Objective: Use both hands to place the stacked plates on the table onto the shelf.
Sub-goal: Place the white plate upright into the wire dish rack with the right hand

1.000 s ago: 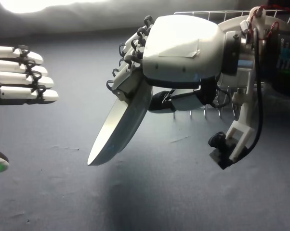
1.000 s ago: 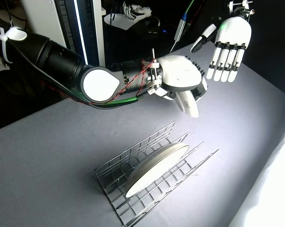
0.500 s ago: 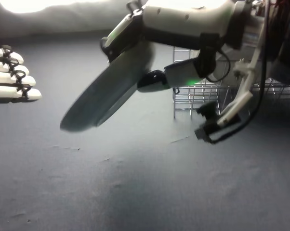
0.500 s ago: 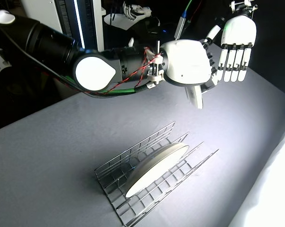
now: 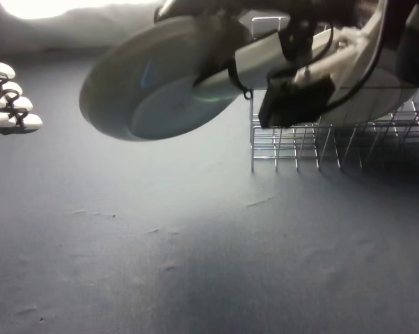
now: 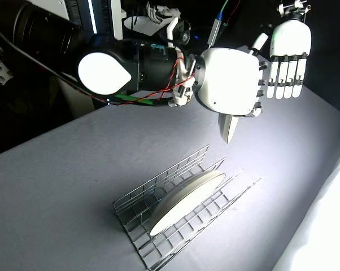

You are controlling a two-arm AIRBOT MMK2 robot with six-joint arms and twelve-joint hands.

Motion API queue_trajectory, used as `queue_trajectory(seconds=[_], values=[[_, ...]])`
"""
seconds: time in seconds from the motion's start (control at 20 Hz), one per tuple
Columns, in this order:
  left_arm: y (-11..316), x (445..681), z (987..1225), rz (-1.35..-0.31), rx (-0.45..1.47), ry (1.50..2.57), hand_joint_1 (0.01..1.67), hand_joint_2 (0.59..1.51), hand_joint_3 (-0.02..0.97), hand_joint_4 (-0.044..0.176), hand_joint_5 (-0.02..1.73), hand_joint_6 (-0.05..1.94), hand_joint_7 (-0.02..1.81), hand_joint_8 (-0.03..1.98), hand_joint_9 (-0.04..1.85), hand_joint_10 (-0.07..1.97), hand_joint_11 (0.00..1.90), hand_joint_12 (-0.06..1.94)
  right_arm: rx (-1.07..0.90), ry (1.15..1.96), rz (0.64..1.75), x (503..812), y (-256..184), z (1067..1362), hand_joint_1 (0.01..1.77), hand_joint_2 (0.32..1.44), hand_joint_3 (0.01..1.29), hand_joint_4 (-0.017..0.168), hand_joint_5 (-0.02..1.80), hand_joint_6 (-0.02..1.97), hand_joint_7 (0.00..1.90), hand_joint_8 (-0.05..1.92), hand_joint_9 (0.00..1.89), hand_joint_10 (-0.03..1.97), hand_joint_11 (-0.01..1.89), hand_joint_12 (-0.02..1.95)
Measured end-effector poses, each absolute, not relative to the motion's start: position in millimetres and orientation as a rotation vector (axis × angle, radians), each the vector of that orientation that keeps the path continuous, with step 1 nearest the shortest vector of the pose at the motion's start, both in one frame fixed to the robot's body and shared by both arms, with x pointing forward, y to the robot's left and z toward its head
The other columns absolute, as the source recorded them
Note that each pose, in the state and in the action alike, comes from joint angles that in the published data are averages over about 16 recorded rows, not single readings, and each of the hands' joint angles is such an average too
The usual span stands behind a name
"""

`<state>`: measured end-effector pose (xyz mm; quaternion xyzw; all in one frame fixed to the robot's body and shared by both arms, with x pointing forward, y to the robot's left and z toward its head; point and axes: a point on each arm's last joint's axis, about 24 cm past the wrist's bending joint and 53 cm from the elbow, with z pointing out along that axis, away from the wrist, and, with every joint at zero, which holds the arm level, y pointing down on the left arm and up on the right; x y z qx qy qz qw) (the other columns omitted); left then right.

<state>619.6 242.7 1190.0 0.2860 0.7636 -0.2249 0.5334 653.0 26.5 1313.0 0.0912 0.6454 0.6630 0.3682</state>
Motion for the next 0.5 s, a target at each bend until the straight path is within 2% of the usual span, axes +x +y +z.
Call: queue_trajectory(seconds=[0.5], values=[[236.0,623.1,1193.4,-0.562,0.672,1.813,0.02,1.068,0.011,0.001,0.17,0.01,0.18,0.0,0.16,0.01,0.02,0.29,0.459,1.728,1.756,663.8,20.7,1315.1,1.36,1.02,0.01,-0.005,0.87,1.02,0.98,0.92,0.98,1.11,0.76,1.23]])
